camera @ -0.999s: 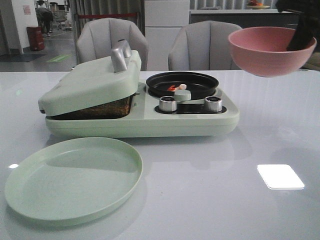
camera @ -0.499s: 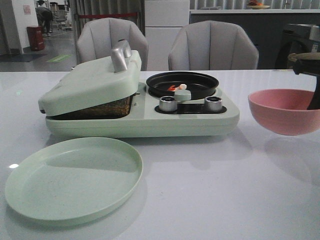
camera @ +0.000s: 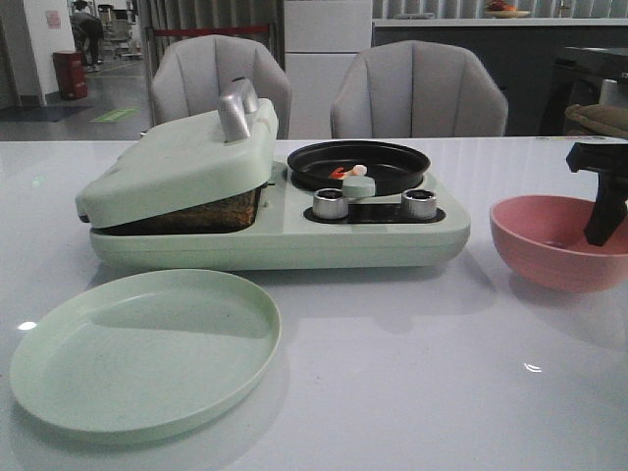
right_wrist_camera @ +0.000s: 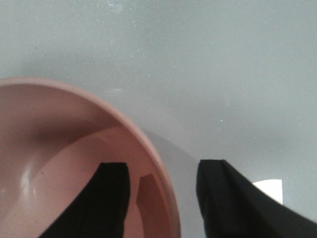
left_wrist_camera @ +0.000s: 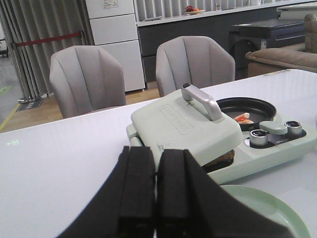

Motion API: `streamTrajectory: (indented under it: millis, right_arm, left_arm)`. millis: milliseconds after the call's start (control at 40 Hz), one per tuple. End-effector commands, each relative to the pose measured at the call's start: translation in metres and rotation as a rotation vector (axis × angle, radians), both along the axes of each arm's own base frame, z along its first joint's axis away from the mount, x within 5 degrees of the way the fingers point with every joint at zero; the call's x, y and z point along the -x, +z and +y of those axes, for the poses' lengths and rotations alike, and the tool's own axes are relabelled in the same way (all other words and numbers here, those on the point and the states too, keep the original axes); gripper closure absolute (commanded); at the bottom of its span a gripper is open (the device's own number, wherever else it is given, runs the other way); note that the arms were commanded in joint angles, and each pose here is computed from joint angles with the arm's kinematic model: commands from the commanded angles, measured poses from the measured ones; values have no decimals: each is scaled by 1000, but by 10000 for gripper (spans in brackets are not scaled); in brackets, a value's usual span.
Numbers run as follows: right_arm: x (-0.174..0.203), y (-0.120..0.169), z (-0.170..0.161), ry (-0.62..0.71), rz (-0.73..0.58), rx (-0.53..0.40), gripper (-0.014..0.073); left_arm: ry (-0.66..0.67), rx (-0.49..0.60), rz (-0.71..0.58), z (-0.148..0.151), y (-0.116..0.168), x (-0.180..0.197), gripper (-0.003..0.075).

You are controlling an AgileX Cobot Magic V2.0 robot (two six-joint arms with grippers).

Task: Make breakfast with bread and shrimp
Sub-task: 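Open the right gripper and withdraw it from the bowl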

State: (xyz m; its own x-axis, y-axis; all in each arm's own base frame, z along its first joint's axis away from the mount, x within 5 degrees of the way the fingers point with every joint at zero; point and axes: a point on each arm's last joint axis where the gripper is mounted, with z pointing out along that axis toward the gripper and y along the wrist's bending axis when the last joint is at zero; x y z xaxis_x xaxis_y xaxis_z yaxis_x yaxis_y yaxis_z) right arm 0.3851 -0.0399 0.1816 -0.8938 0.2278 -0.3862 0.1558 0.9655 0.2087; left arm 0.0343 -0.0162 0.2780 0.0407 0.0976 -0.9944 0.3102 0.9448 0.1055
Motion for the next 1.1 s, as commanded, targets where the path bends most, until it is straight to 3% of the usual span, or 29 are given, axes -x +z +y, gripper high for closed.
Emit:
streamTrajectory:
  millis: [0,150,400,574,774,1074]
  right_arm:
    - [-2,35,-3,28,-124,56,93]
    - [8,70,4,125,-226,128,95]
    - [40,145,41,205,-467,158,95]
    - [75,176,61,230,-640,172,95]
    - [118,187,72,224,-825,185,95]
    - [181,178,74,176,-1030,160,95]
  left_arm:
    - [12,51,-80,2,15,1,609]
    - [12,51,-80,2,15,1,609]
    - [12,51,-80,2,15,1,609]
    - [12,51,-80,2,15,1,609]
    - [12,51,-80,2,15,1,609]
    - [12,51,-80,2,15,1,609]
